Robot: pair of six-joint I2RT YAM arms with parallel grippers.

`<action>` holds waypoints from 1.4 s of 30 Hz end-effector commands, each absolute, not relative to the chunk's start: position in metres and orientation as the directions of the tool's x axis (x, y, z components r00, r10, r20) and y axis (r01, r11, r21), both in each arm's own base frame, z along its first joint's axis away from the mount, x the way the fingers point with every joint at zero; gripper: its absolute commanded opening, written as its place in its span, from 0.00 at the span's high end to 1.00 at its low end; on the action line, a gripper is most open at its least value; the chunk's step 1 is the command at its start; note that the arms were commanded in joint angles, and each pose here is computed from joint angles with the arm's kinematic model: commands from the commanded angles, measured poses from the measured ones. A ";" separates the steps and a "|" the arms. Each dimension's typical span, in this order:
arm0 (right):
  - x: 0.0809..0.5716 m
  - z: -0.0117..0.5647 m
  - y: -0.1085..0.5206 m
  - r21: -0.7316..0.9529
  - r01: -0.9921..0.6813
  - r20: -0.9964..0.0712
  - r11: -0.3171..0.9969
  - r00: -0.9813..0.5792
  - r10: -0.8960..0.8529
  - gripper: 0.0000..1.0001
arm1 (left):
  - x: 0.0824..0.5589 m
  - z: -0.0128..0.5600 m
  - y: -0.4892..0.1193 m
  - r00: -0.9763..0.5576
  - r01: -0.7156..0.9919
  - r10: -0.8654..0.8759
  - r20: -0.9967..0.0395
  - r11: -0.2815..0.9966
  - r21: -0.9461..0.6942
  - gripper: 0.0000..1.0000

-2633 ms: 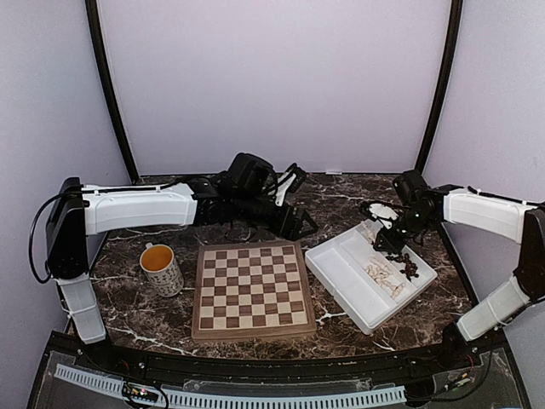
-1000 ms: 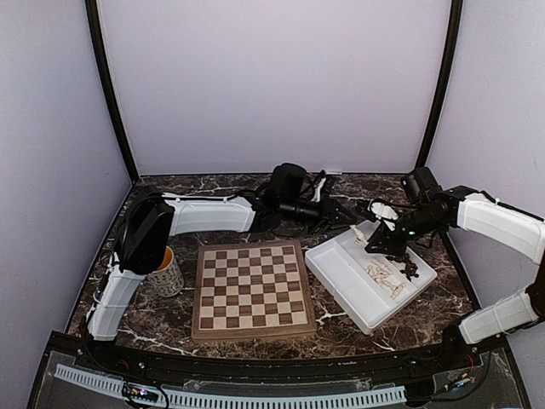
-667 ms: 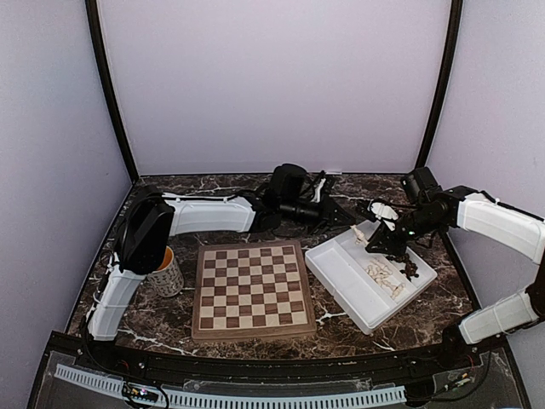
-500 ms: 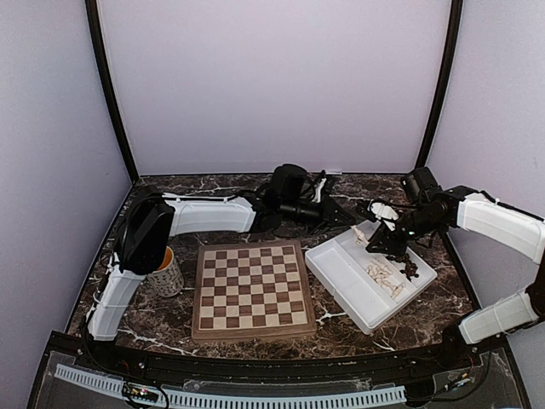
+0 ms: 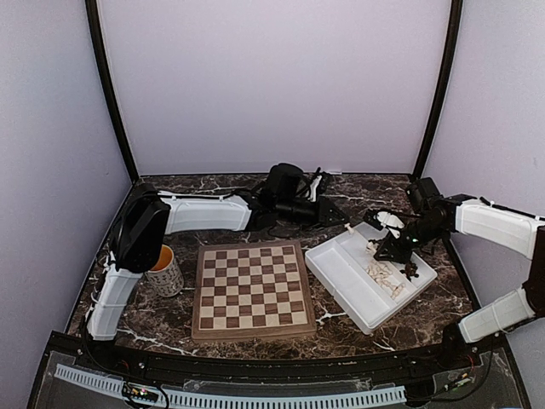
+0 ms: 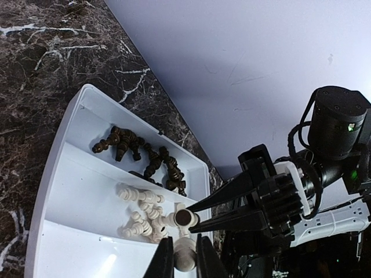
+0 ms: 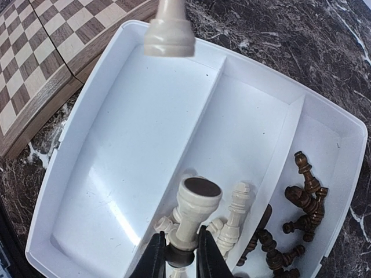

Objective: Set up the chess pieces on the board
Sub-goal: Place the knight at g1.

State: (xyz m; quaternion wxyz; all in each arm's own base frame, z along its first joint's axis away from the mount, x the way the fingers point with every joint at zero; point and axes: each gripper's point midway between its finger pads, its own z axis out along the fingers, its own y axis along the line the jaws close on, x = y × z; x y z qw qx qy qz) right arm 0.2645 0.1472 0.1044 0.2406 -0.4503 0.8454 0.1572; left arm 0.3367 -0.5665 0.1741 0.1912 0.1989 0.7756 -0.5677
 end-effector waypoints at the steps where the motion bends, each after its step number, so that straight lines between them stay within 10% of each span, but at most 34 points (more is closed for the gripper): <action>1: 0.281 0.099 0.147 0.035 -0.814 -0.569 0.580 -0.493 -0.658 1.00 | 0.329 0.231 -0.543 -0.737 0.662 0.082 -0.671 0.285 -0.693 1.00; 10: 0.302 0.095 0.140 -0.004 -0.769 -0.577 0.639 -0.520 -0.630 1.00 | 0.278 0.214 -0.465 -0.495 0.820 0.289 -0.819 0.467 -0.330 1.00; 19: 0.309 0.092 0.140 0.015 -0.749 -0.576 0.662 -0.548 -0.607 0.99 | 0.196 0.177 -0.406 -0.268 0.924 0.526 -0.807 0.378 -0.061 1.00; 42: 0.310 0.088 0.137 0.005 -0.735 -0.568 0.678 -0.560 -0.603 0.98 | 0.147 0.110 -0.378 -0.194 0.942 0.678 -0.709 0.331 0.058 1.00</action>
